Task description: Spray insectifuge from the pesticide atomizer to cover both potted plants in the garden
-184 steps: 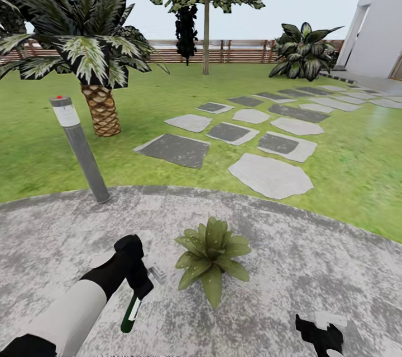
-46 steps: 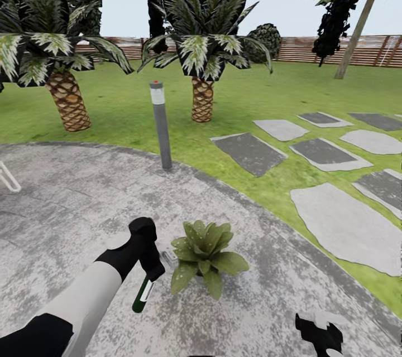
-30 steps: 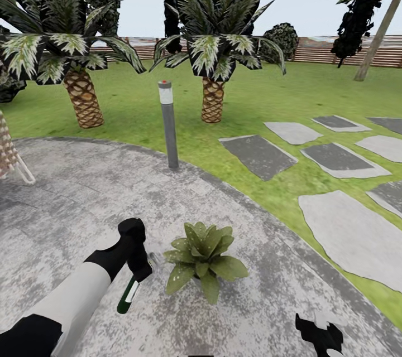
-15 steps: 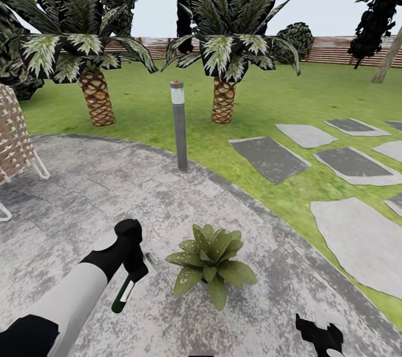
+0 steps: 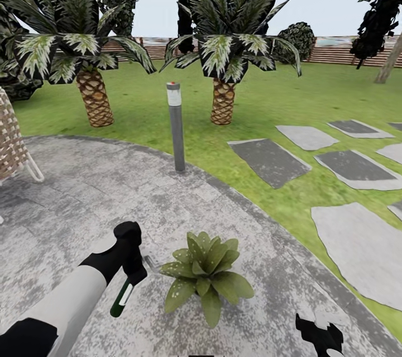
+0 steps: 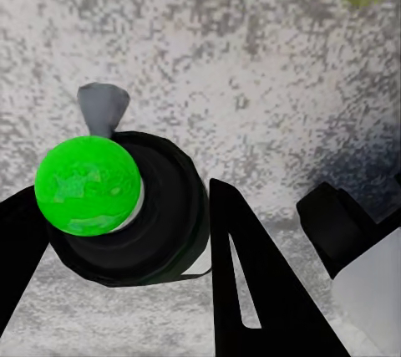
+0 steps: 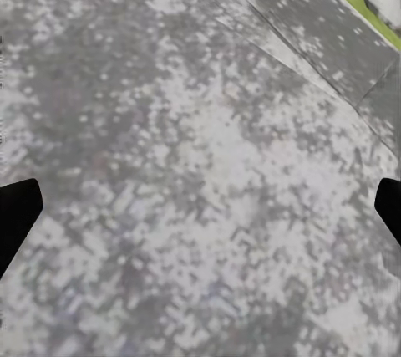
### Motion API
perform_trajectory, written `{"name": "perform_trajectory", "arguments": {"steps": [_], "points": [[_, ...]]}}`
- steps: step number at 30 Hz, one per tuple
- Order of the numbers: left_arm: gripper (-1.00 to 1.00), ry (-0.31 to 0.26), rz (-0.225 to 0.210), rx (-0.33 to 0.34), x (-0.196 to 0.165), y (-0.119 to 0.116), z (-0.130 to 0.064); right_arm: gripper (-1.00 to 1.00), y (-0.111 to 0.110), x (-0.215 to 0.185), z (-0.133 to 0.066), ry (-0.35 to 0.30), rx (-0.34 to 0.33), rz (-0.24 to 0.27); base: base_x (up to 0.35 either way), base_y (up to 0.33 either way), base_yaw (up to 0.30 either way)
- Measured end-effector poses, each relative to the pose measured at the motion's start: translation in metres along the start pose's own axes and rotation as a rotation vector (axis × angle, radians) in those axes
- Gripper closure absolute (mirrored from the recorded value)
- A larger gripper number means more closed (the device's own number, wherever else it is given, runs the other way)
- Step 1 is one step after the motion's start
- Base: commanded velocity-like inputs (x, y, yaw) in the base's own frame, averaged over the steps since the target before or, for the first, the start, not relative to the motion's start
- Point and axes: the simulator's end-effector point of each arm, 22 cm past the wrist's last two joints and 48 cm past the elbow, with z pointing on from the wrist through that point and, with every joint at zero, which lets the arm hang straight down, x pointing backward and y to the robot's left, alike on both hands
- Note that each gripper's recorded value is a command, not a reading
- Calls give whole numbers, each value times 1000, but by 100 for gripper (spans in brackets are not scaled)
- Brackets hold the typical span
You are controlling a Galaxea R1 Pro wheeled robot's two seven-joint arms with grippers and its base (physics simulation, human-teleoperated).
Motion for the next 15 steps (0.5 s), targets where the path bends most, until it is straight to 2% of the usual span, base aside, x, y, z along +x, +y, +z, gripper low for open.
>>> {"name": "perform_trajectory", "arguments": {"steps": [7,11,15], "points": [[100,11,6,30,4,-15,12,-100,0,0,0,0,0,0,0,0,247],[100,42,10,76,23,-39,38,-100,-1,0,0,0,1,0,-81,-54,43],[100,37,12,79,21,-41,39,-100,-1,0,0,0,2,0,-236,-161,1]]}}
